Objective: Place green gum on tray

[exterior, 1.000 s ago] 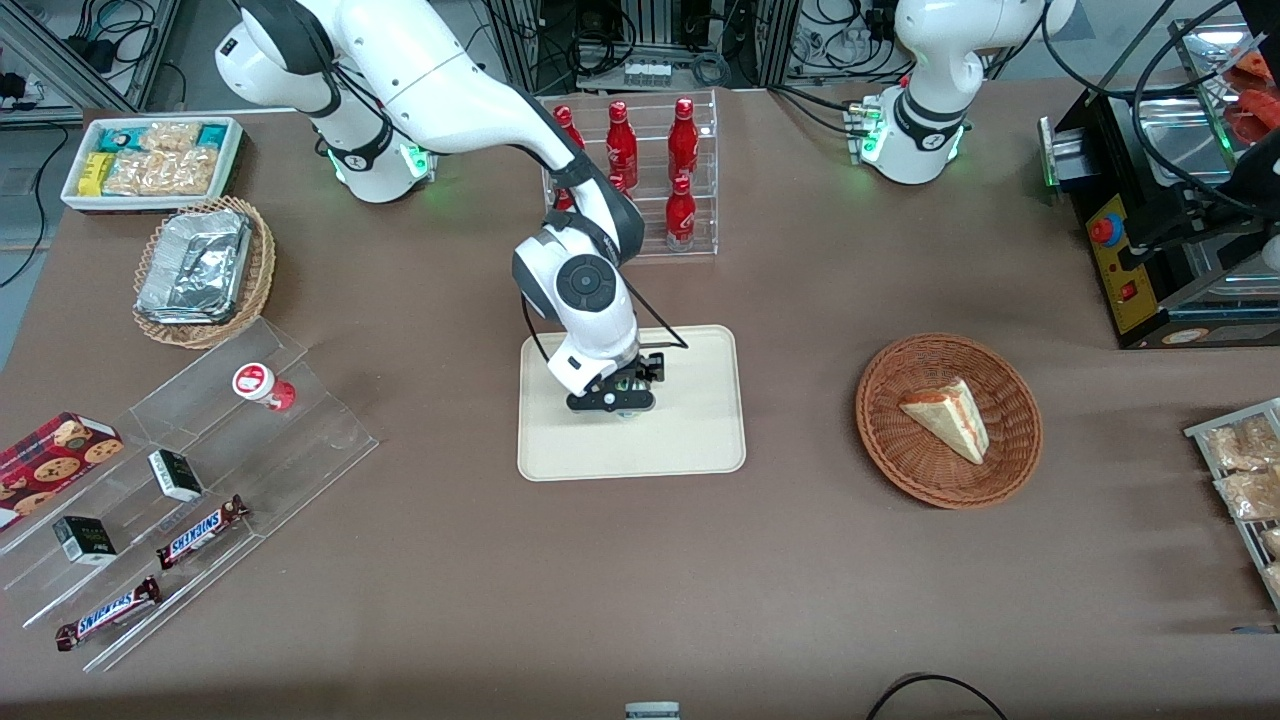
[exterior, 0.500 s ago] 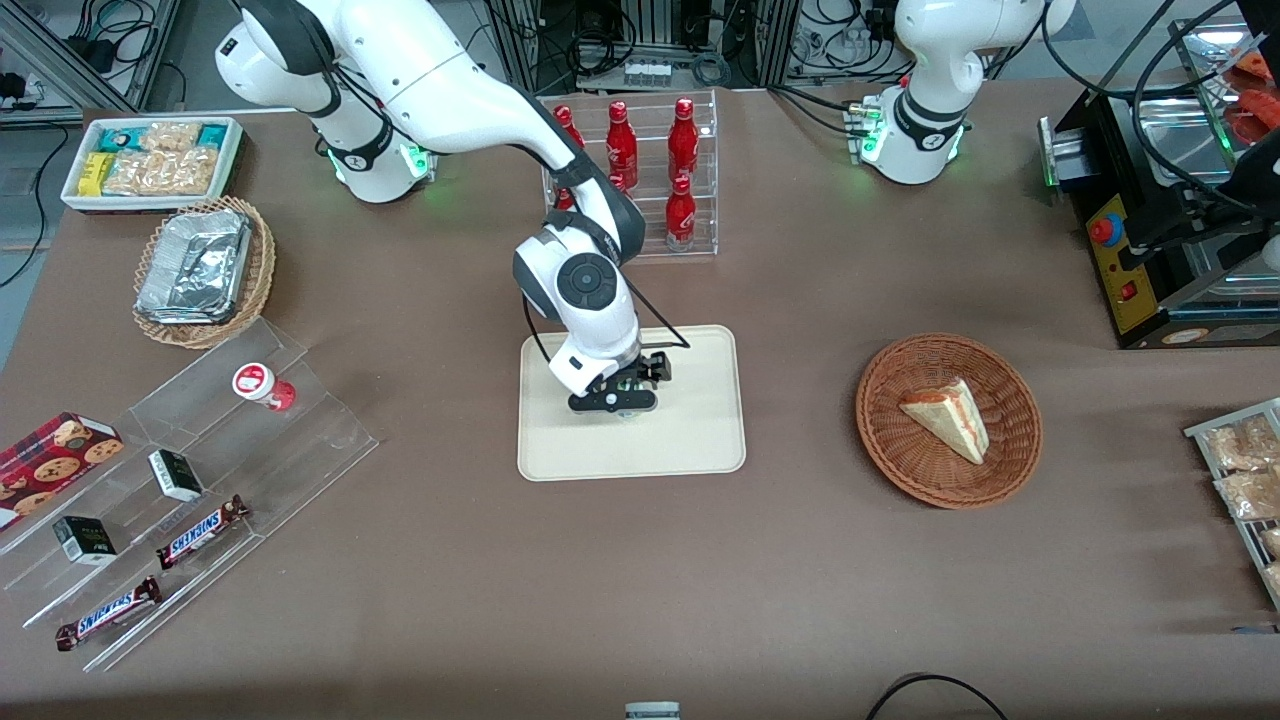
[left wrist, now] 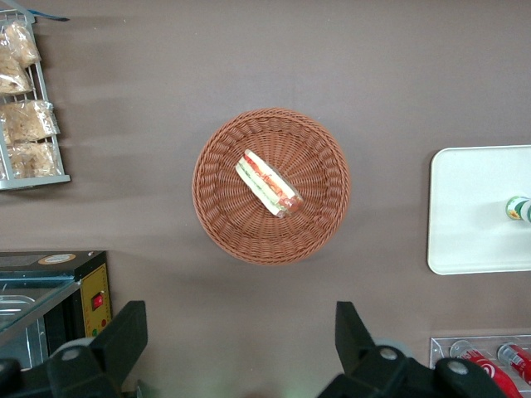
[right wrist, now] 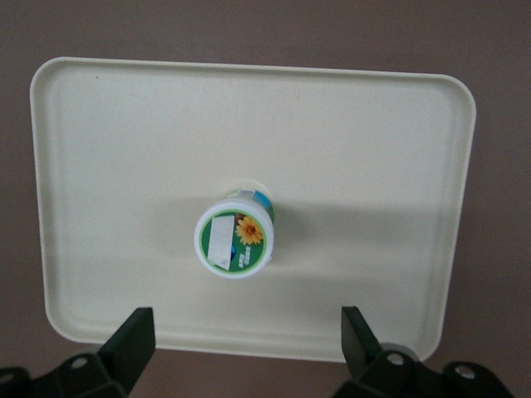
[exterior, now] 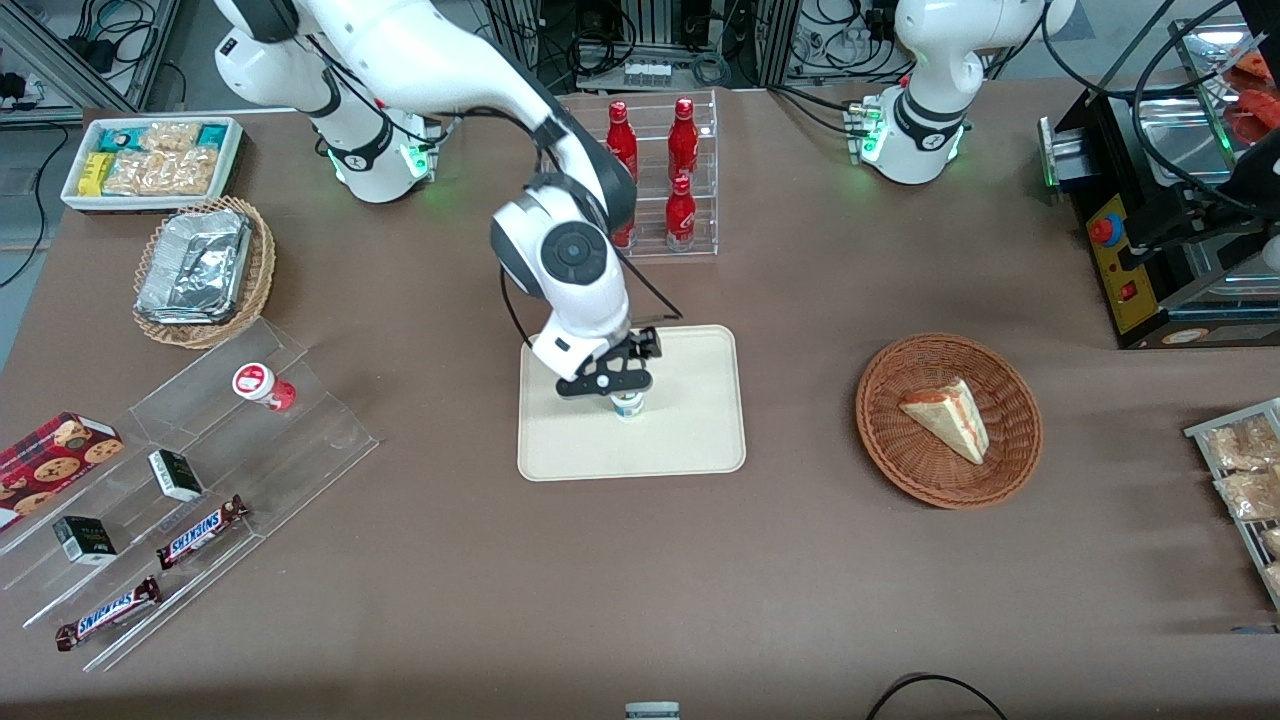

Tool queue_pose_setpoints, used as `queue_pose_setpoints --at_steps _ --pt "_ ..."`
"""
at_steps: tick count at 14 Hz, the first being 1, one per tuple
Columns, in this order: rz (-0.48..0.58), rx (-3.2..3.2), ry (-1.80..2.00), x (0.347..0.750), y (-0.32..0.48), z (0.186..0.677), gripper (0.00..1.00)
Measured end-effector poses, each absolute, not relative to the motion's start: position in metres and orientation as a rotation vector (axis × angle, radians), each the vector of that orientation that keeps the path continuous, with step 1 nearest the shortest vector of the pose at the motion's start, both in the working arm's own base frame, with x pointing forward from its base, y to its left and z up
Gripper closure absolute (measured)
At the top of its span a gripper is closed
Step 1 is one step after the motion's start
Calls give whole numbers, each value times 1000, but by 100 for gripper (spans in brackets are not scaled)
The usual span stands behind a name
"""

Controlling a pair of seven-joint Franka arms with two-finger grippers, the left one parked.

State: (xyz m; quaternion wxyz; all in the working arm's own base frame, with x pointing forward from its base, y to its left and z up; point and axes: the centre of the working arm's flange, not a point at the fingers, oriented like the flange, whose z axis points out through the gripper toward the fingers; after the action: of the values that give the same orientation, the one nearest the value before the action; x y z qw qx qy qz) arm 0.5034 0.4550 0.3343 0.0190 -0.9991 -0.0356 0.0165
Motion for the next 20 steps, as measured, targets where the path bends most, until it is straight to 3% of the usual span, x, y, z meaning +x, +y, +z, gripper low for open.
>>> queue_pose_setpoints --at_steps 8,20 --pt "211 -3113 -245 525 369 418 0" --pt "273 -3030 -247 590 124 485 0"
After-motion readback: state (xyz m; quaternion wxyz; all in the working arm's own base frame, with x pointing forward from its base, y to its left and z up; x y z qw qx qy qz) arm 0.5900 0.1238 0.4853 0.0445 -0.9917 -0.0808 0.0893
